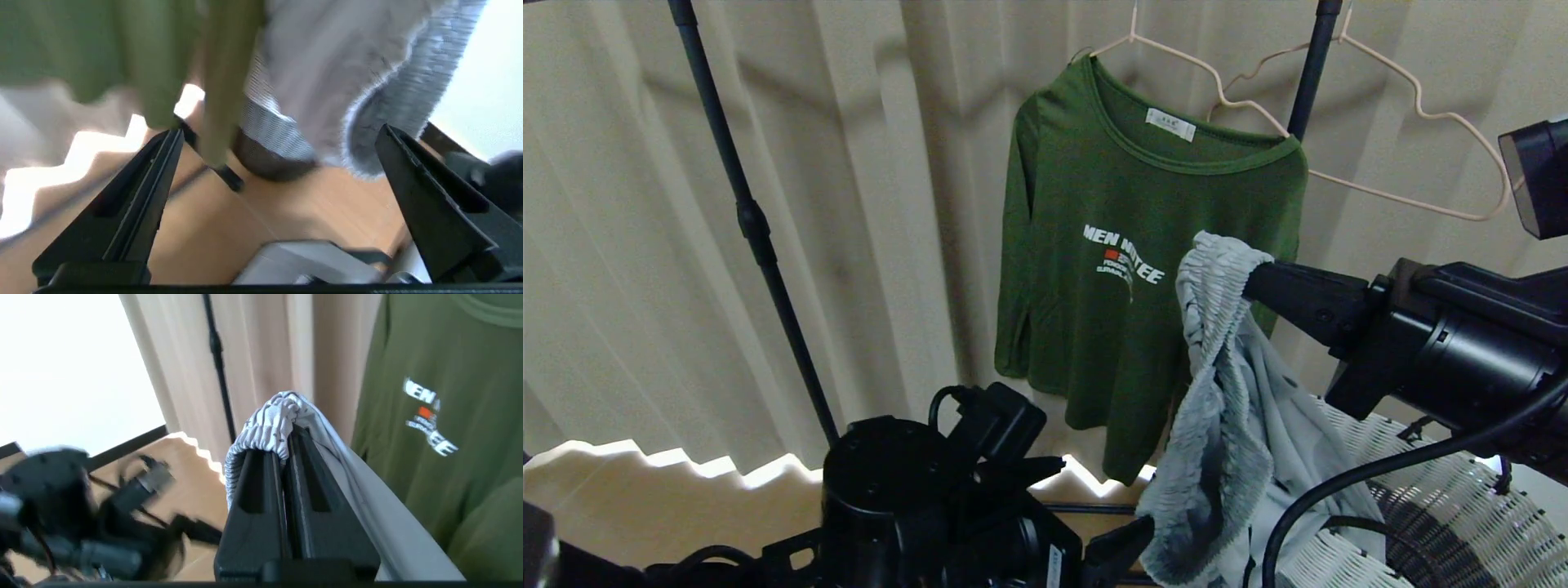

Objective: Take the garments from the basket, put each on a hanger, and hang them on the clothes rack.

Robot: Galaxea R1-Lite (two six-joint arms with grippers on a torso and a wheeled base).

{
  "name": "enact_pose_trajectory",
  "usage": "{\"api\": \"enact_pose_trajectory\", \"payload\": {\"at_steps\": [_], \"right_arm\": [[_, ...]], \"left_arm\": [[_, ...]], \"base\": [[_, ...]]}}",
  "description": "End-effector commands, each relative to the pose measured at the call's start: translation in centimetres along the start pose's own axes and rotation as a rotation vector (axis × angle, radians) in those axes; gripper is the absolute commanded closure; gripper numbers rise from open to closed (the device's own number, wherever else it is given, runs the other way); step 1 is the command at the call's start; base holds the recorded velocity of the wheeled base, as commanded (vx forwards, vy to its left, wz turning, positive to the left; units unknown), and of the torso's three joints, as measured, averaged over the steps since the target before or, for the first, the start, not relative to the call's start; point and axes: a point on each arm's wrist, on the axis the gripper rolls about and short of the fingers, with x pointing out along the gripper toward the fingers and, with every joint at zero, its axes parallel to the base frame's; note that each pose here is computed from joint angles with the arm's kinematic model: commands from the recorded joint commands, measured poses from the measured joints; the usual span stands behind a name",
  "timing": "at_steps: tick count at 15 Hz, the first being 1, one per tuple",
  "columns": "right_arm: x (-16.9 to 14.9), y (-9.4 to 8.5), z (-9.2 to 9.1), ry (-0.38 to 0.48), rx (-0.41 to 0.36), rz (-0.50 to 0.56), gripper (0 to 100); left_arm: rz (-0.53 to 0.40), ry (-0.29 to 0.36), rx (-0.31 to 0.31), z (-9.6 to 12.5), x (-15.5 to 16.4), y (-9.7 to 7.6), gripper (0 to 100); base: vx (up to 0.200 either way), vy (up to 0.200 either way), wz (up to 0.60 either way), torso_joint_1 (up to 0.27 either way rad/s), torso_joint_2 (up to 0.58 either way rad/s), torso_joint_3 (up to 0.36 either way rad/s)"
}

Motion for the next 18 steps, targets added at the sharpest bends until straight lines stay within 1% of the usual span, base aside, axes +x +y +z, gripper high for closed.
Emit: {"api": "enact_pose_trajectory", "payload": {"at_steps": [1,2,3,4,6,9,10,11,12,13,15,16,18], "right_arm": [[0.1,0.2,-0.1,0.005,0.001,0.009,100],[0.1,0.2,-0.1,0.004,0.001,0.009,100],[0.0,0.2,-0.1,0.004,0.001,0.008,100],[0.0,0.2,-0.1,0.005,0.001,0.007,100],[-0.1,0.2,0.0,-0.002,0.000,0.009,100],[-0.2,0.2,0.2,-0.010,0.000,0.011,100],[-0.2,0.2,0.2,-0.011,0.002,0.011,100],[-0.2,0.2,0.2,-0.011,0.002,0.011,100],[-0.2,0.3,0.3,-0.014,0.002,0.013,100],[-0.2,0.3,0.4,-0.017,0.001,0.012,100],[-0.4,0.3,0.5,-0.022,0.001,0.013,100],[-0.5,0.3,0.6,-0.026,0.001,0.014,100],[-0.5,0.4,0.6,-0.028,0.001,0.016,100]], "left_arm": [[-0.014,0.022,-0.015,-0.7,1.3,-0.4,0],[-0.026,-0.010,-0.032,-0.6,1.8,-0.4,0],[-0.027,-0.026,-0.033,-0.9,2.4,-0.4,0],[-0.027,-0.026,-0.035,-1.3,2.8,-0.2,0],[-0.012,0.005,-0.035,-2.4,3.4,0.1,0],[-0.002,0.015,-0.036,-2.6,3.5,0.1,0],[0.001,0.022,-0.034,-2.7,3.3,0.2,0],[0.006,0.043,-0.030,-3.1,3.0,0.3,0],[0.008,0.049,-0.018,-3.3,2.9,0.3,0],[0.007,0.049,-0.002,-3.3,2.9,0.3,0],[0.007,0.049,-0.002,-3.3,3.0,0.3,0],[0.009,0.049,-0.002,-3.3,3.0,0.3,100],[0.021,0.048,-0.003,-3.3,2.9,0.5,100]], "base": [[0.000,0.000,0.00,0.000,0.00,0.000],[0.000,0.000,0.00,0.000,0.00,0.000],[0.000,0.000,0.00,0.000,0.00,0.000],[0.000,0.000,0.00,0.000,0.00,0.000],[0.000,0.000,0.00,0.000,0.00,0.000],[0.000,0.000,0.00,0.000,0.00,0.000],[0.000,0.000,0.00,0.000,0.00,0.000],[0.000,0.000,0.00,0.000,0.00,0.000],[0.000,0.000,0.00,0.000,0.00,0.000],[0.000,0.000,0.00,0.000,0.00,0.000],[0.000,0.000,0.00,0.000,0.00,0.000],[0.000,0.000,0.00,0.000,0.00,0.000],[0.000,0.000,0.00,0.000,0.00,0.000]]}}
